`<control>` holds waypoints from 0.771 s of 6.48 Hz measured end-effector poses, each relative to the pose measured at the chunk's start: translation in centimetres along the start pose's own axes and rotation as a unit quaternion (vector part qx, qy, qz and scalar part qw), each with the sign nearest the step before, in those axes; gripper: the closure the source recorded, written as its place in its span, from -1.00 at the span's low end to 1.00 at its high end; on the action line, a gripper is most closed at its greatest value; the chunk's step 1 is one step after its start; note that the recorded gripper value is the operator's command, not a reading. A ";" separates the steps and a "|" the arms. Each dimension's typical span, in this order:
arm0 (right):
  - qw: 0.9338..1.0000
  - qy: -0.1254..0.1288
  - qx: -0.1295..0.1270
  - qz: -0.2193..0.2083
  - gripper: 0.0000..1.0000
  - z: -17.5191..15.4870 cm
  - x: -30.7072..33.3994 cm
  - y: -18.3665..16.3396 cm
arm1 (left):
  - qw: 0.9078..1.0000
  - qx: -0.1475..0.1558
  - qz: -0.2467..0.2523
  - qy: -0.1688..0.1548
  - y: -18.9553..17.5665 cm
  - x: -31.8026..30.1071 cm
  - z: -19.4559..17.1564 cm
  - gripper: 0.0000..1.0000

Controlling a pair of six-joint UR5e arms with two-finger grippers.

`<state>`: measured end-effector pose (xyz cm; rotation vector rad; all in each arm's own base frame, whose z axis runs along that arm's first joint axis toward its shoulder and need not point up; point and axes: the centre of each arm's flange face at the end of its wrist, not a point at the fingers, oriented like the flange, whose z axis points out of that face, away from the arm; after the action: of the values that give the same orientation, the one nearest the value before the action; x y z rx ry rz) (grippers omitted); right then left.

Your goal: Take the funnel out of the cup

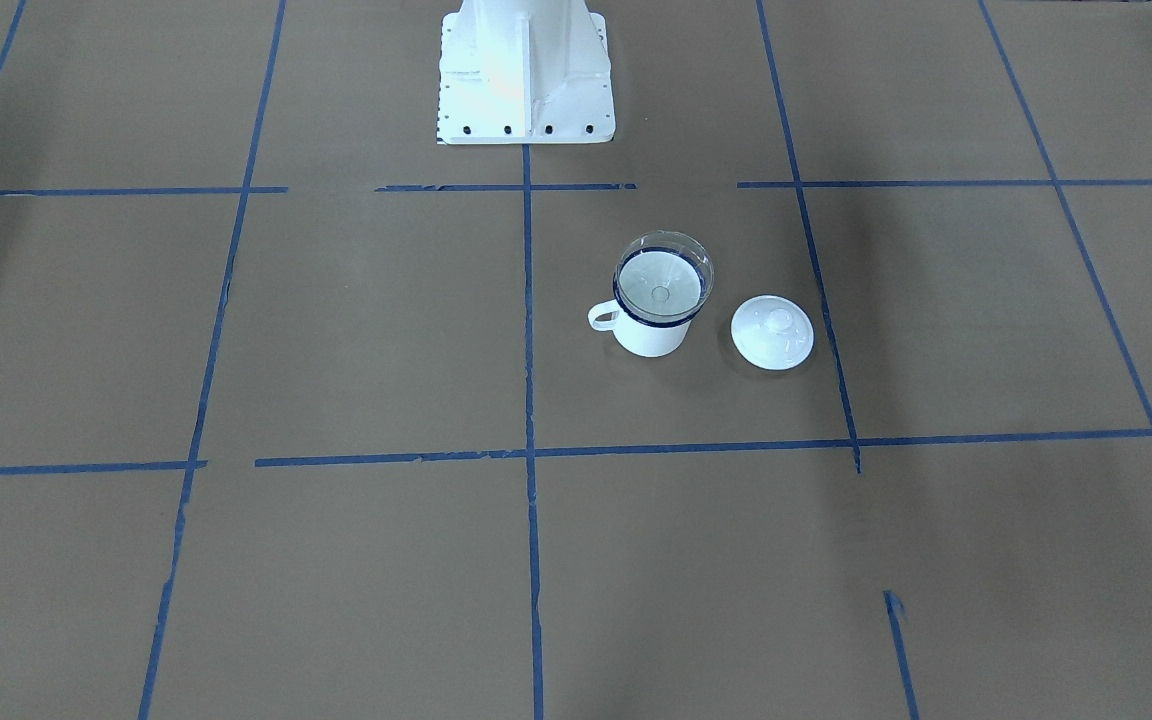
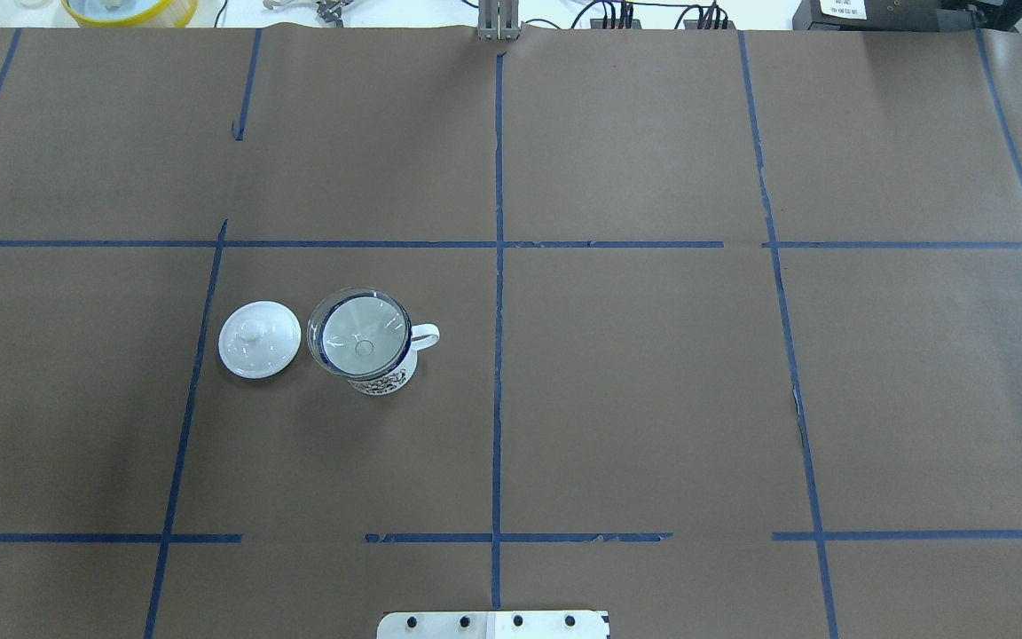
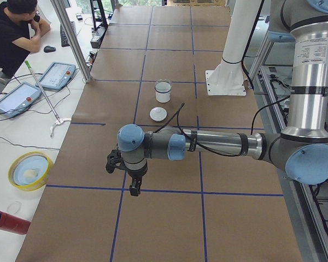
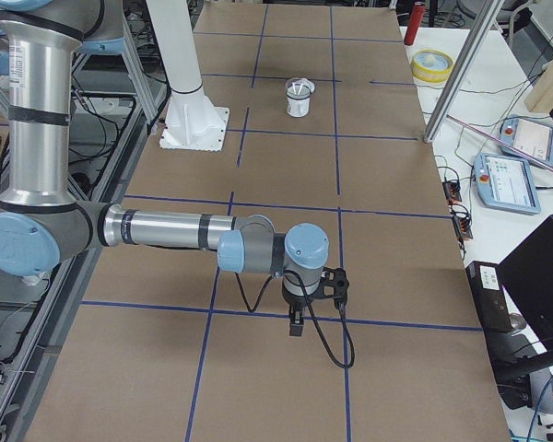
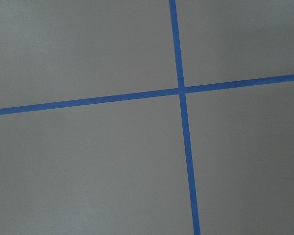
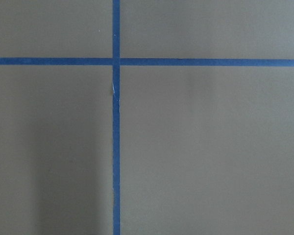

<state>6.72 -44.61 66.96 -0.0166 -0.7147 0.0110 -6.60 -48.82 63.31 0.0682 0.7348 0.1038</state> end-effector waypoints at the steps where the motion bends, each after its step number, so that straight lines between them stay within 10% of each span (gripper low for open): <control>1: 1.000 0.000 0.000 0.000 -1.00 0.0 0.0 0.0 | 1.000 0.000 0.001 0.000 0.0 0.0 0.0 -1.00; 5: 1.000 0.000 0.000 0.000 -1.00 0.0 0.0 0.0 | 1.000 -0.001 -0.002 0.000 -0.1 -0.2 0.2 -1.00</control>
<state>6.72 -44.58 67.00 -0.0175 -0.7147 0.0113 -6.60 -48.99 63.64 0.0638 0.7352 0.1004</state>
